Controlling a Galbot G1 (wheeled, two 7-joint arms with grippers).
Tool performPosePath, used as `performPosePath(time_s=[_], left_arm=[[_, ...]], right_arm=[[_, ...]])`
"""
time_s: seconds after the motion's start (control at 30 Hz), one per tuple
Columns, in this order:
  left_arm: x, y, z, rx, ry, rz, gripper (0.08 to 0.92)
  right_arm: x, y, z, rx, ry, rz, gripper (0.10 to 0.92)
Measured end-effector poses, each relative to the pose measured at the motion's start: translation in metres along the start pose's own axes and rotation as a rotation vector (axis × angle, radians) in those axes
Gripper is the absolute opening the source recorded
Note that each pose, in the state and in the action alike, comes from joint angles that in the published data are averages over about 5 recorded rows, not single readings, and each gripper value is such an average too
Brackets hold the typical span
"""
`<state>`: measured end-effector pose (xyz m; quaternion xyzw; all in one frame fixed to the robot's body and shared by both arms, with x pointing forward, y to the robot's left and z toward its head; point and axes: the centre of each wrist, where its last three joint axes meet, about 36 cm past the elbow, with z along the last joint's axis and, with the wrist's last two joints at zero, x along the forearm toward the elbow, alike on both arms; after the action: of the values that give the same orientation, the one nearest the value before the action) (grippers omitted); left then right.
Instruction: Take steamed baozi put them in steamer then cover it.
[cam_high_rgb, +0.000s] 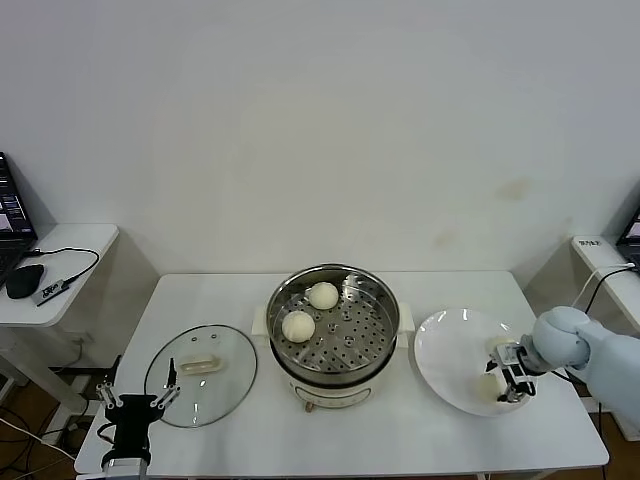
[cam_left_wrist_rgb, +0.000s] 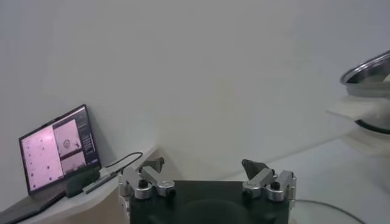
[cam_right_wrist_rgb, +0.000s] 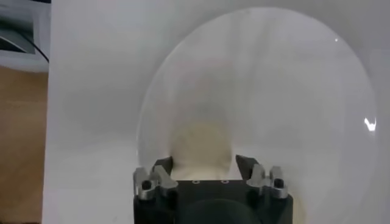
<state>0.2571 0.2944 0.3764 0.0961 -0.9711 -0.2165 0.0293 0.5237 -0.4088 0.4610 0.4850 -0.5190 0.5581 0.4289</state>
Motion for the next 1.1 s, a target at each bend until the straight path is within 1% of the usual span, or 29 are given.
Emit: performPosePath(time_s=[0.23,0.57,0.87,1.1], left_arm=[[0.000,0.000,-0.002,0.000,-0.004,0.000,0.823],[-0.001,0.000,-0.006,0.004,-0.017,0.004,0.823],[-0.003,-0.001,-0.010,0.003,-0.031,0.013,0.823],[-0.006,0.002,-0.012,-0.001,-0.038,0.012,0.823]], right_arm=[[0.006,-0.005,-0.001,-0.006,-0.009,-0.003,0.512],[0.032,-0.022,0.006,-0.022,-0.020,0.019,0.534],[0.089,-0.060,0.003,-0.039,-0.059,0.111,0.535],[0.147,-0.100,-0.020,-0.006,-0.104,0.204,0.535]])
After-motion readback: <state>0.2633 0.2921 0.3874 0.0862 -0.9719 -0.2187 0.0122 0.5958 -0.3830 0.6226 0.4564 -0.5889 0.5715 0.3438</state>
